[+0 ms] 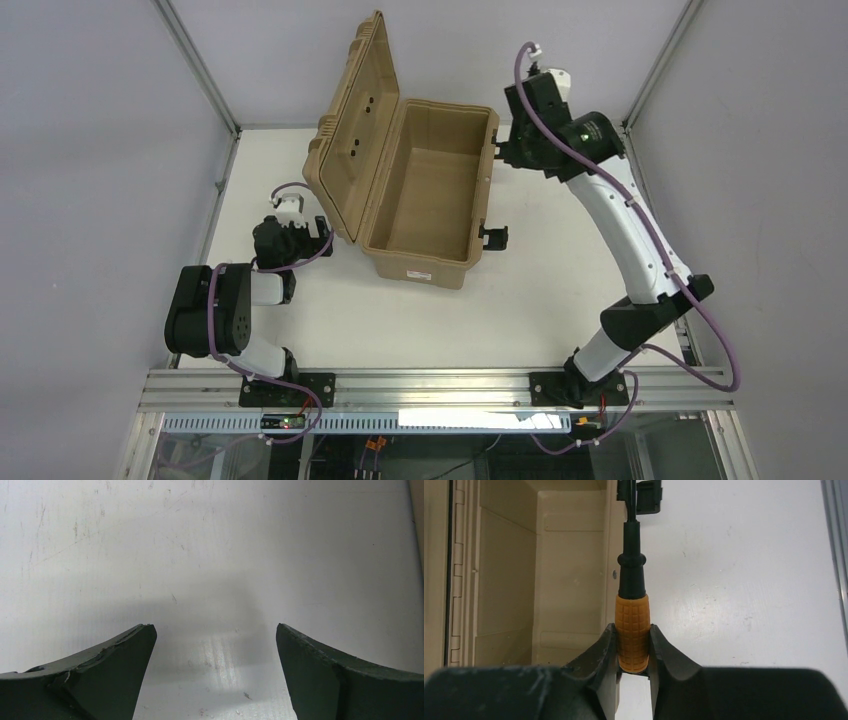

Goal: Put the screwdriver in the bin
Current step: Place the screwdriver in the bin.

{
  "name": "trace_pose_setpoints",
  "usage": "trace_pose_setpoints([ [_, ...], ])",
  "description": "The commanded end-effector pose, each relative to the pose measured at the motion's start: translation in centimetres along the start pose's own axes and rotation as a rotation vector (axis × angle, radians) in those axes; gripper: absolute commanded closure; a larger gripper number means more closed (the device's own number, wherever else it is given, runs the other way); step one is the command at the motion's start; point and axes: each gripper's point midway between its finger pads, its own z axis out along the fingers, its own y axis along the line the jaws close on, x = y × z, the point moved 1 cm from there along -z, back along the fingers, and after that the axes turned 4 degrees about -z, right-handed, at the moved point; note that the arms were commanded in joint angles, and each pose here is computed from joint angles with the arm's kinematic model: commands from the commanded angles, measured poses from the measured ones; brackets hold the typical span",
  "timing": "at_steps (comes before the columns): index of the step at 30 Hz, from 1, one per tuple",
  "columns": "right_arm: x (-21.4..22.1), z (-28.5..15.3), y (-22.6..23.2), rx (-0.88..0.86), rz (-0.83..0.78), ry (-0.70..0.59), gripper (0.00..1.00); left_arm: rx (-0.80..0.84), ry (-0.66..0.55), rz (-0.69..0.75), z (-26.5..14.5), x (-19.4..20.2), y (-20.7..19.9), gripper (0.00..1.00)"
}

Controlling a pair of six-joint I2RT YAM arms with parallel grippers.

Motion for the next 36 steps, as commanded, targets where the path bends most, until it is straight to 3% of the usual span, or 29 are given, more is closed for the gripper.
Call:
trace_pose_setpoints([
  [1,-1.8,-1.2,2.9,-0.001,0.073,-0.113,1.0,0.012,-0.064,0.022,-0.1,-1.7,0.0,0.01],
  [9,-1.2,-1.1,8.7,-0.06,0.065,-0.145,1.0,0.012,-0.063,0.022,-0.1,-1.7,0.0,0.01],
  [15,0.6,1.2,11.6,-0.026,0.049,-0.119,1.0,0.011,-0.063,0.021,-0.1,-1.7,0.0,0.01],
  [36,14.5,14.2,15.6,0.037,0.025,0.101,1.0,0.012,-0.063,0.021,-0.1,-1.7,0.0,0.01],
])
